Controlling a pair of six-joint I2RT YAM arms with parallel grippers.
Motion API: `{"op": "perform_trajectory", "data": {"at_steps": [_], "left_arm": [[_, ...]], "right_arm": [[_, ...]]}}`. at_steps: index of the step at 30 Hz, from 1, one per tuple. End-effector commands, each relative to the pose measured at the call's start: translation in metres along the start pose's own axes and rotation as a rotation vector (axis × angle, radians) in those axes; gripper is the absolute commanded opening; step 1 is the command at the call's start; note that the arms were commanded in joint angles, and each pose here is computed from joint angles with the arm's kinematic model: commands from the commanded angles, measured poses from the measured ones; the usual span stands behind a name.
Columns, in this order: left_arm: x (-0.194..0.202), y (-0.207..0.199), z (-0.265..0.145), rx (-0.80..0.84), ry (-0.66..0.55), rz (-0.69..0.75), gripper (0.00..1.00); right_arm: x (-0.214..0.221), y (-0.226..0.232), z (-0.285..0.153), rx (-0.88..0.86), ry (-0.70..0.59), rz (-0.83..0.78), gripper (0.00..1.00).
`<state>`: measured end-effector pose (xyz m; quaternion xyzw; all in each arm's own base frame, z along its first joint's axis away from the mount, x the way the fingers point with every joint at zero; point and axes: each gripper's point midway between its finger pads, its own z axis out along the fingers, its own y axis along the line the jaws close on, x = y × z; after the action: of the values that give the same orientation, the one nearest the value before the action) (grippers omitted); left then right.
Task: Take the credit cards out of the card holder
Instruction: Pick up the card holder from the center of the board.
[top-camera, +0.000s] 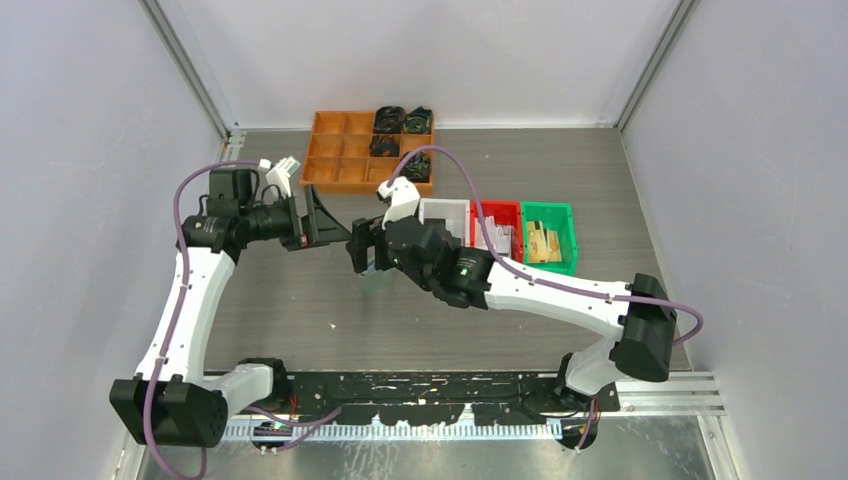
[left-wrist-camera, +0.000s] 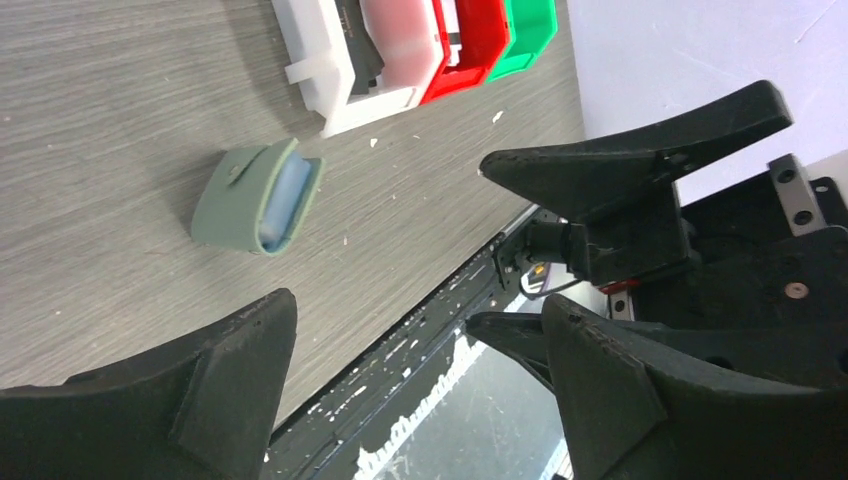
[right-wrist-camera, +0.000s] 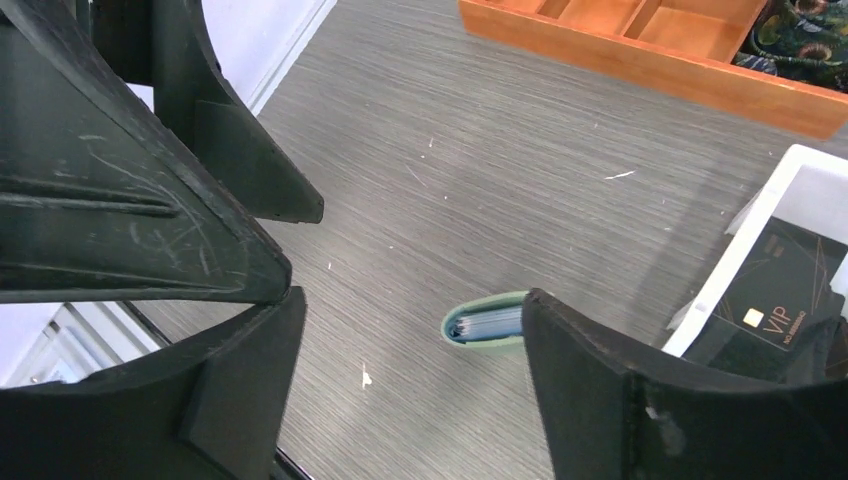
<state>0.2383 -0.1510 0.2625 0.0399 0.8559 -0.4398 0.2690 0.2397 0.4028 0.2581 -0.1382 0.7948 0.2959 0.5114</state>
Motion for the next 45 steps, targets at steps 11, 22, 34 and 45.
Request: {"op": "perform_trajectory", "data": {"at_steps": [11, 22, 34, 45], "left_arm": [[-0.023, 0.083, 0.006, -0.262, -0.001, 0.035, 0.78], [-0.045, 0.102, -0.019, -0.306, -0.067, -0.003, 0.82], [-0.040, 0.089, -0.024, -0.262, -0.073, 0.064, 0.89], [-0.040, 0.076, -0.034, -0.253, -0.097, 0.151, 0.94]], "right_arm": [[0.035, -0.039, 0.007, 0.114, 0.141, 0.026, 0.99], [0.067, -0.064, 0.061, 0.282, 0.447, 0.032, 1.00], [0.073, -0.062, 0.062, 0.450, 0.491, 0.244, 1.00], [0.087, -0.065, 0.062, 0.613, 0.561, 0.365, 1.00]]}}
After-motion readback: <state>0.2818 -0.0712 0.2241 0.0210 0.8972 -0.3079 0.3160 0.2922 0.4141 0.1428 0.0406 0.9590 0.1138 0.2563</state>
